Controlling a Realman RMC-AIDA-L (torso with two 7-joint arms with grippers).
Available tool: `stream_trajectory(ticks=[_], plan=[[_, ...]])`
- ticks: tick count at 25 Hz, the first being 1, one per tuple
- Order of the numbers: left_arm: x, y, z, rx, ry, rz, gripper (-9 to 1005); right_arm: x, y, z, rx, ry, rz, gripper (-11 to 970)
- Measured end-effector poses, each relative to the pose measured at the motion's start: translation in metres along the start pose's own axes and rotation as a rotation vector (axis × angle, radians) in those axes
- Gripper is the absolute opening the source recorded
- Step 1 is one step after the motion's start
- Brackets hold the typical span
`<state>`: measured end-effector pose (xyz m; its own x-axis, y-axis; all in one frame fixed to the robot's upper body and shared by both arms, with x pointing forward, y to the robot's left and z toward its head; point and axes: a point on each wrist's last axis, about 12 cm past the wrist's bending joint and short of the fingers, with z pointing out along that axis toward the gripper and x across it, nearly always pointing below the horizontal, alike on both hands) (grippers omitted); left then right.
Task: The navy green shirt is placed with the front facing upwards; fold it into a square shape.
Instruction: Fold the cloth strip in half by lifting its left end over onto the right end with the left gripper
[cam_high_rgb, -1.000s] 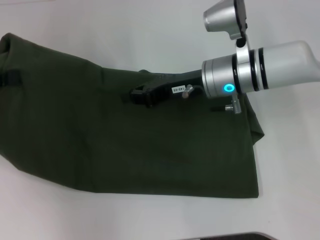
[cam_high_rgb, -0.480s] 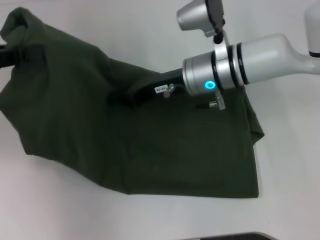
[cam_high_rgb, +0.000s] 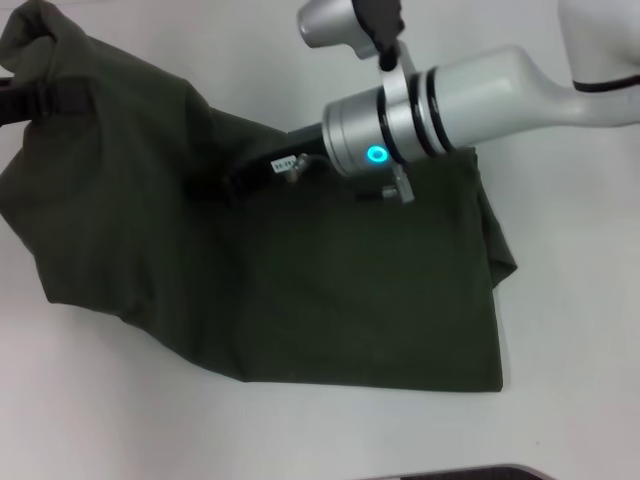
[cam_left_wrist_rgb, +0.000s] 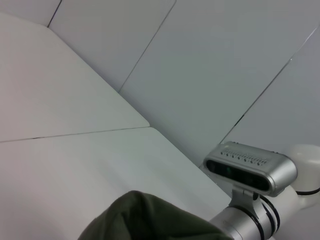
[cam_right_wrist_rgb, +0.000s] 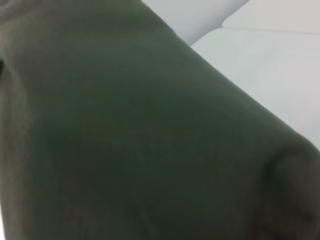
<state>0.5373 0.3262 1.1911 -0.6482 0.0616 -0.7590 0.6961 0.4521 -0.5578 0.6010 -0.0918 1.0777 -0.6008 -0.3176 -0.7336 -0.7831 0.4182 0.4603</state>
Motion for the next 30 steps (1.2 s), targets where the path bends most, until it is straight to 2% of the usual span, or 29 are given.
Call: stream_trajectory(ticks=[8, 16, 22, 30], plan=[[0.003, 0.002, 0.0, -0.007, -0.005, -0.005, 87, -0.007, 0.007, 0.009, -0.008, 0.018, -0.015, 36], [0.003, 0.006, -0.001, -0.044, -0.016, -0.011, 89, 0.014, 0.008, -0.007, -0.101, 0.002, 0.007, 36], [0.002, 0.007, 0.0, -0.054, -0.022, -0.016, 90, 0.024, 0.014, -0.006, -0.145, 0.065, -0.029, 35], [0.0, 0.007, 0.0, -0.054, -0.03, -0.013, 91, 0.014, 0.019, 0.004, -0.139, 0.107, -0.063, 35]])
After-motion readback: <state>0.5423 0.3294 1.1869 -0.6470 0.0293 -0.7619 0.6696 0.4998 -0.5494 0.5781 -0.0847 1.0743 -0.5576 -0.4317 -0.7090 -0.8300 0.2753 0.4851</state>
